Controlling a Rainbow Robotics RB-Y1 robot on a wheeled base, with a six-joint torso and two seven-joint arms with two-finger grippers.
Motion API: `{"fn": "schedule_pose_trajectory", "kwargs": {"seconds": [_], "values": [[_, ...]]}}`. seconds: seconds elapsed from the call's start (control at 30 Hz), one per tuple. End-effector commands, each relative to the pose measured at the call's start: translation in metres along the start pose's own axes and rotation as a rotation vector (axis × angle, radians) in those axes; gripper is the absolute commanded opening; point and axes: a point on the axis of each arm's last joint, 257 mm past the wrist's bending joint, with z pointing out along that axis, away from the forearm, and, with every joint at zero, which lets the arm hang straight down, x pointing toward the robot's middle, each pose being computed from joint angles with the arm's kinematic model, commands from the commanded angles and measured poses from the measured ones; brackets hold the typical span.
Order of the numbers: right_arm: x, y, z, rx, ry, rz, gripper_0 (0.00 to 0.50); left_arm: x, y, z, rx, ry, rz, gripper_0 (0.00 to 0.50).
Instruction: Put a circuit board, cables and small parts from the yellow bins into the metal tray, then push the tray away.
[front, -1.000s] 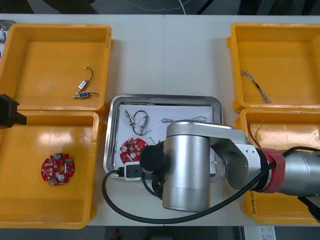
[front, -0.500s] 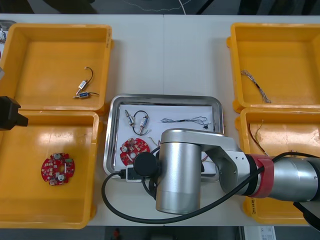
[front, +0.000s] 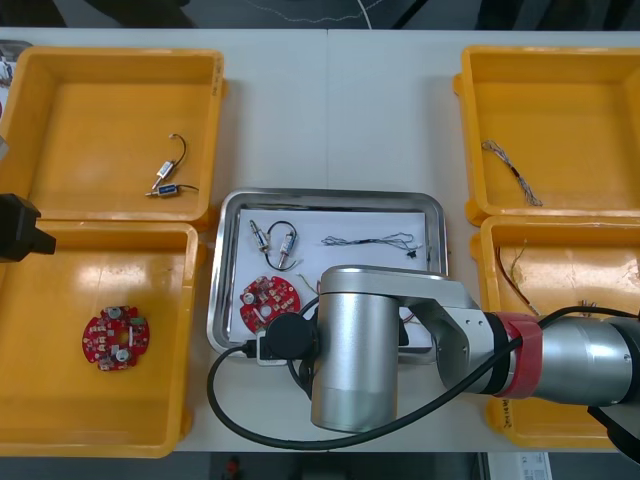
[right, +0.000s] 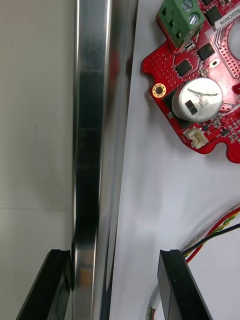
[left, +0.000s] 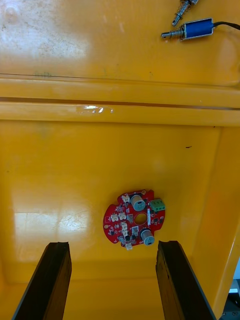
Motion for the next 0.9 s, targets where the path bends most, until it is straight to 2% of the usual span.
{"fn": "schedule_pose_trajectory", "kwargs": {"seconds": [0.03,0.4,0.43,0.47,0.5,0.53,0.57,0.6,0.9], "values": [[-0.0171,0.0093,0.0004,-0.007,-0.034,-0.008,0.500,-0.0019,0.0194,-0.0122,-0.046,-0.009,0.080,0.500],[-0.0197,0.0079,0.0000,0.000,-0.039,-0.005,0.500,-0.0019,0.0194,-0.0122,-0.046,-0.009,0.080,0.500],[-0.0193,0.0078,0.0004,0.000,-0.037,-0.003,0.444,-0.0019,0.0194,-0.0122,-0.046,-0.009,0.080,0.500],[-0.0194,0.0082,0.0004,-0.002,-0.038,-0.001,0.444,-0.0019,0.0194,-0.0122,-0.046,-0.009,0.080,0.500],[-0.0193,0.0078,0.0004,0.000,-0.037,-0.001,0.214,-0.0019,0.0194,-0.0122,-0.046,-0.009,0.080,0.500],[-0.0193,0.0078,0.0004,0.000,-0.037,0.000,0.214,-0.0019,0.0194,-0.0122,-0.046,-0.009,0.080,0.500],[-0.0193,0.0078,0.0004,0.000,-0.037,0.002,0.018,-0.0019,0.0194,-0.0122,-0.046,-0.009,0.080,0.500],[-0.0193,0.0078,0.0004,0.000,-0.037,0.002,0.000,-0.0019,0.0194,-0.0122,-0.046,-0.009,0.080,0.500],[-0.0181,0.0036,0.0004,0.016,-0.033,0.019,0.000,-0.0019,0.0194,-0.0122,-0.046,-0.009,0.080,0.500]]}}
